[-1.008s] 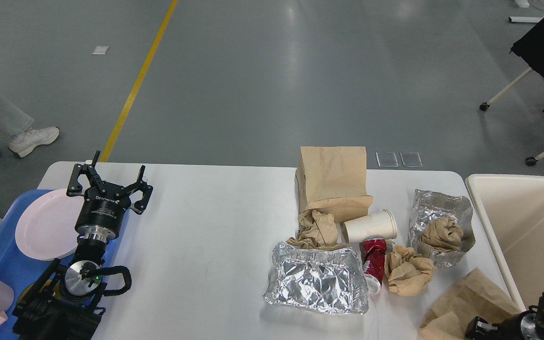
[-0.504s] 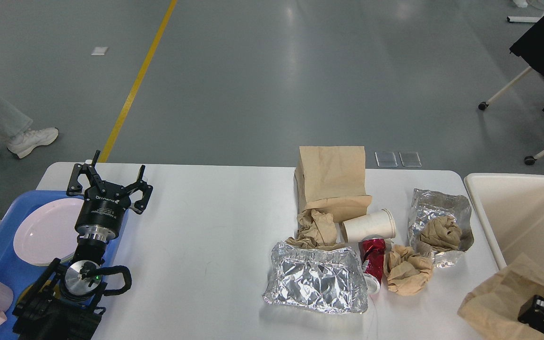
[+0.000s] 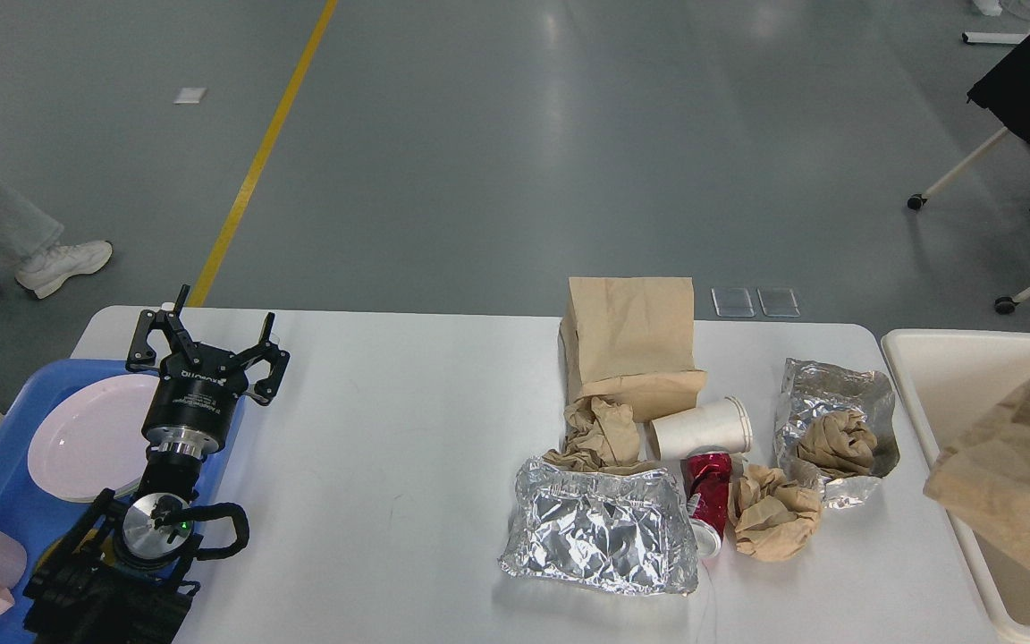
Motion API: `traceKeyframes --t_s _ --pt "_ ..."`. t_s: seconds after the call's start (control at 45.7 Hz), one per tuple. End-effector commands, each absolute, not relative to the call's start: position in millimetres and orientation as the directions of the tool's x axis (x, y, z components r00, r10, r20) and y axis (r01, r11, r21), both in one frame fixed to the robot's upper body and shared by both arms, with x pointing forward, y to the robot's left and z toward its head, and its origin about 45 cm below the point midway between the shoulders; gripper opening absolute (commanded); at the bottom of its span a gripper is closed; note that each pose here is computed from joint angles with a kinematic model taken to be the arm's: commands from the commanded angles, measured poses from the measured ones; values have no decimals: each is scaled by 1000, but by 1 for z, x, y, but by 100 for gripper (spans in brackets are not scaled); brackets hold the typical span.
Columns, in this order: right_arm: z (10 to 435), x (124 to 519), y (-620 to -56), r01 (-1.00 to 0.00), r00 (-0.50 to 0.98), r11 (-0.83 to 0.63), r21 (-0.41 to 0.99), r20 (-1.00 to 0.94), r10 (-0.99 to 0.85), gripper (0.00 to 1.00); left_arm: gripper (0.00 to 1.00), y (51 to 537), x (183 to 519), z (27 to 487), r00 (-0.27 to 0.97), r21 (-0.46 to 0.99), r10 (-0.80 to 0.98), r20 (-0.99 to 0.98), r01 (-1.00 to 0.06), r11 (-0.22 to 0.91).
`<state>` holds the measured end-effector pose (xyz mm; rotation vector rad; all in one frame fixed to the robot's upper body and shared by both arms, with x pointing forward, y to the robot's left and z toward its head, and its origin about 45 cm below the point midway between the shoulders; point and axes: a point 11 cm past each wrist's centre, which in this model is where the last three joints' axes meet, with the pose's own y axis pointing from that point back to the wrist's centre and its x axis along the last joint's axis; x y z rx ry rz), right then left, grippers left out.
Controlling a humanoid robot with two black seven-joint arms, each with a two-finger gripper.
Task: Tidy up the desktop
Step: 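Lift the brown paper bag into the white bin with the right gripper, then release the paper bag in the bin and withdraw the right gripper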
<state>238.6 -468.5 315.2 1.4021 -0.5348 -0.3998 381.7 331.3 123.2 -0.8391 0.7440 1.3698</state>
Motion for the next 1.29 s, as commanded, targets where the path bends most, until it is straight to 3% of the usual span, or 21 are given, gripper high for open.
traceKeyframes --t_s 0.0,0.131,0.329,0.591,0.942,1.27 --pt "317 244 -477 -106 801 171 980 186 -570 0 96 331 382 123 71 -75 520 -851 -997 13" --pt "310 248 -512 -216 723 274 937 342 -600 0 96 331 382 123 71 -75 520 -851 -997 13" --pt "292 251 -592 -241 624 430 870 478 -617 0 96 331 381 122 70 -74 519 -852 -997 13" --pt "202 261 -656 -286 529 554 782 611 -589 0 96 331 381 122 70 -74 519 -852 -997 13" --pt "93 256 -623 -361 560 663 656 721 -408 0 96 331 381 122 70 -74 519 -852 -997 13" --pt "50 231 -598 -353 582 648 675 701 -412 0 96 331 381 123 70 -74 520 -851 -997 13"
